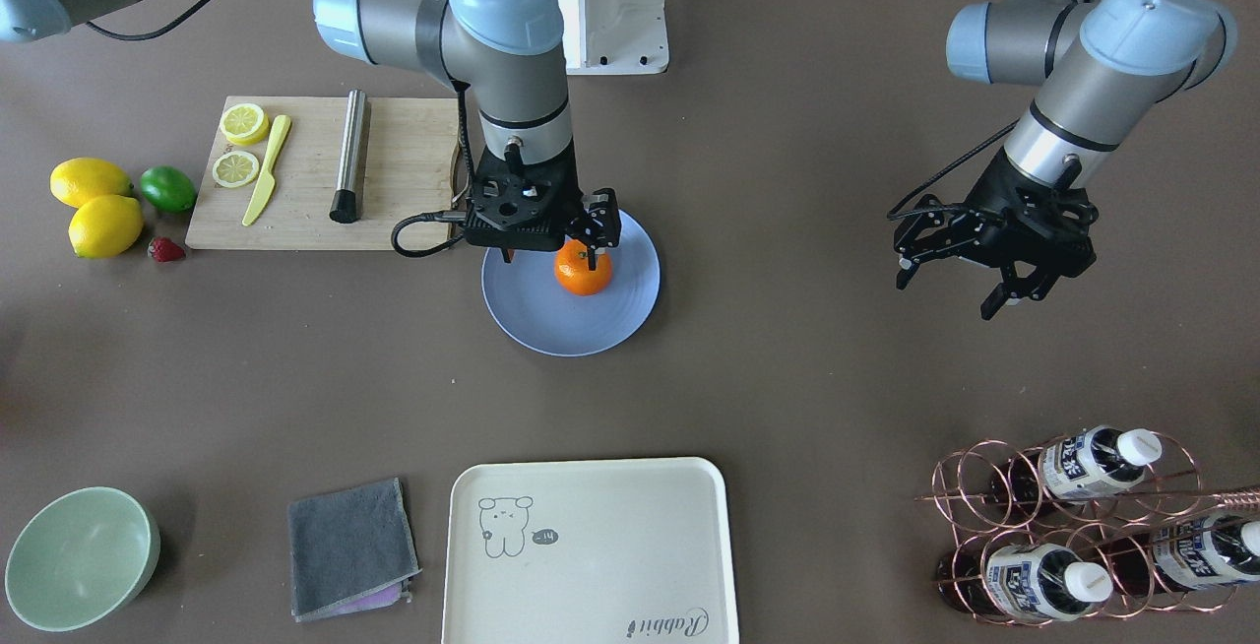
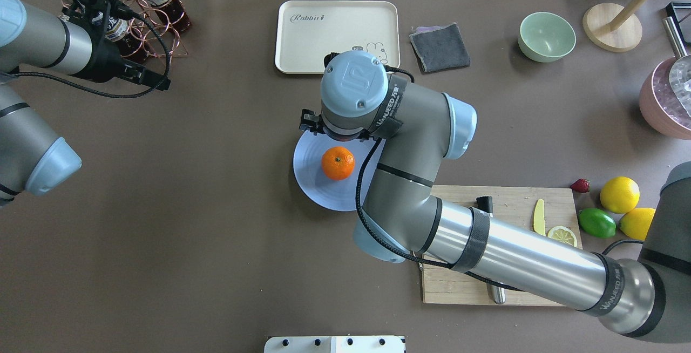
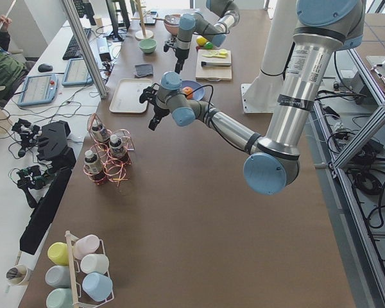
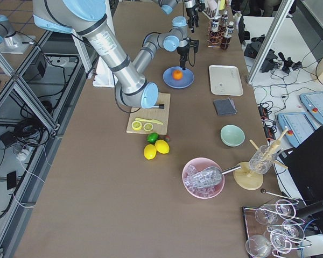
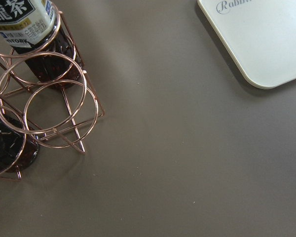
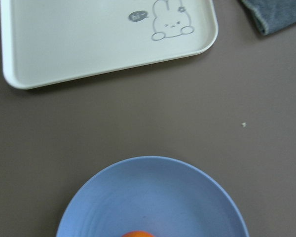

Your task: Pick orange to plate

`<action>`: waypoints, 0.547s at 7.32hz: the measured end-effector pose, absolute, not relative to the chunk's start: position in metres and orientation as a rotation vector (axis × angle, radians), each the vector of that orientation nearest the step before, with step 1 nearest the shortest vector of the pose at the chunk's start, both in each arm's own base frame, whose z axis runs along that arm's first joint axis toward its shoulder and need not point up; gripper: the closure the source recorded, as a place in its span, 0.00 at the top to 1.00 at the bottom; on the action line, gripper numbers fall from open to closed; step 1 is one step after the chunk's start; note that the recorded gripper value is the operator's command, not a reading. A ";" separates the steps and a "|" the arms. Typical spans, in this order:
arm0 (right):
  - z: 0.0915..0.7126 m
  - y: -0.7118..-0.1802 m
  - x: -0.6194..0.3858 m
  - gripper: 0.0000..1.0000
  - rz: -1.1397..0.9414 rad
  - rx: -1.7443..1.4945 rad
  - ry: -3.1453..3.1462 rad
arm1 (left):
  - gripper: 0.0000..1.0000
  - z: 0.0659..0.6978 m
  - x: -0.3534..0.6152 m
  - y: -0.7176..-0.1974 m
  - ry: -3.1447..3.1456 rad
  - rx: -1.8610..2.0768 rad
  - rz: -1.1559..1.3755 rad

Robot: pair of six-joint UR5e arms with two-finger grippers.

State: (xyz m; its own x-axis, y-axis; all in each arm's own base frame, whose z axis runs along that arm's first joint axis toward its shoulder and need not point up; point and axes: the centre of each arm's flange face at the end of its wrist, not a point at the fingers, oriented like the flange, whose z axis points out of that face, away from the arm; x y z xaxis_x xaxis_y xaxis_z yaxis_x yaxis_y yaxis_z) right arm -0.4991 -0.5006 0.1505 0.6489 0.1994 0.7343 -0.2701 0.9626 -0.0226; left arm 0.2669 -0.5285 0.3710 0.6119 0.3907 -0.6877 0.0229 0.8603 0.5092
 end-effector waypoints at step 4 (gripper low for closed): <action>0.295 -0.523 -0.309 1.00 0.098 0.075 -0.751 | 0.98 0.431 0.148 -0.527 0.862 0.499 0.238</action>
State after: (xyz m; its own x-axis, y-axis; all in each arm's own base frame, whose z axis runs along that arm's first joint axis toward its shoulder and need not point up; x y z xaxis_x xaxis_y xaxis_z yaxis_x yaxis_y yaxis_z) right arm -0.3089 -0.5234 0.2952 0.7271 0.0617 0.6837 -0.1152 0.9928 0.0330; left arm 0.1481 -0.5272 0.4308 0.6339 0.3956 -0.6646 -0.0017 0.8600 0.5103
